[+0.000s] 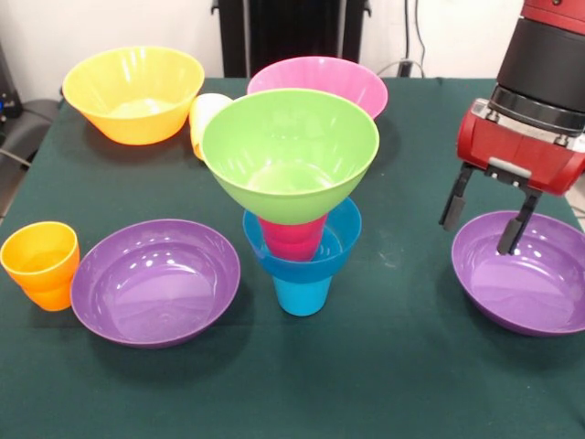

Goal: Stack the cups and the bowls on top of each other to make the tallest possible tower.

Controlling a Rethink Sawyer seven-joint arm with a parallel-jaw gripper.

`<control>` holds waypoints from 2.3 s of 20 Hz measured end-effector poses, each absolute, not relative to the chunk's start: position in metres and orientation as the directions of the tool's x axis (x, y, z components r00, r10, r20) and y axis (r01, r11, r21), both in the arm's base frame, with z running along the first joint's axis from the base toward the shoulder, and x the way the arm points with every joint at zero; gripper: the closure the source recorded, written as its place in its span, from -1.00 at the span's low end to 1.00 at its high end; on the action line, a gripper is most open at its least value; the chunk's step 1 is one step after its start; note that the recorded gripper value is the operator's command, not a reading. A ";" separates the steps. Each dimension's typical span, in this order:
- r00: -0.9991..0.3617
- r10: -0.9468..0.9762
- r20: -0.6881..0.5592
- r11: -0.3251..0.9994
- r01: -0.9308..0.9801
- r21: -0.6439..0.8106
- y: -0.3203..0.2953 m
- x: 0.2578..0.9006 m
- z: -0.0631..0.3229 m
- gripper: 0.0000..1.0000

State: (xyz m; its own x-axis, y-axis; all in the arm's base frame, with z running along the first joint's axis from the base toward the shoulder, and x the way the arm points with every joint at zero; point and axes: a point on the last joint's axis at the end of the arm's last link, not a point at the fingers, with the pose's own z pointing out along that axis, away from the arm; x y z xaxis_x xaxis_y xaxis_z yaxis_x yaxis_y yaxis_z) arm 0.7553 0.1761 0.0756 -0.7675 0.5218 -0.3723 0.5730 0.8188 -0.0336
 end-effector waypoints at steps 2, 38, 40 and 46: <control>-0.768 0.524 -0.369 0.817 0.576 -0.037 0.175 0.753 0.074 -1.00; -0.778 0.572 -0.262 0.796 0.603 -0.051 0.185 0.700 0.033 -1.00; -0.779 0.568 -0.265 0.800 0.599 -0.047 0.189 0.700 0.032 -1.00; -0.787 0.558 -0.264 0.807 0.588 -0.048 0.197 0.697 0.028 -1.00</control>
State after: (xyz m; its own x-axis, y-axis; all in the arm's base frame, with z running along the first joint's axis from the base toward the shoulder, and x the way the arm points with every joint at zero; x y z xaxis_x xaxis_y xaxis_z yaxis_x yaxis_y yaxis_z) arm 0.6967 0.1970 0.0277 -0.7868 0.5580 -0.2637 0.5885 0.8071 -0.0479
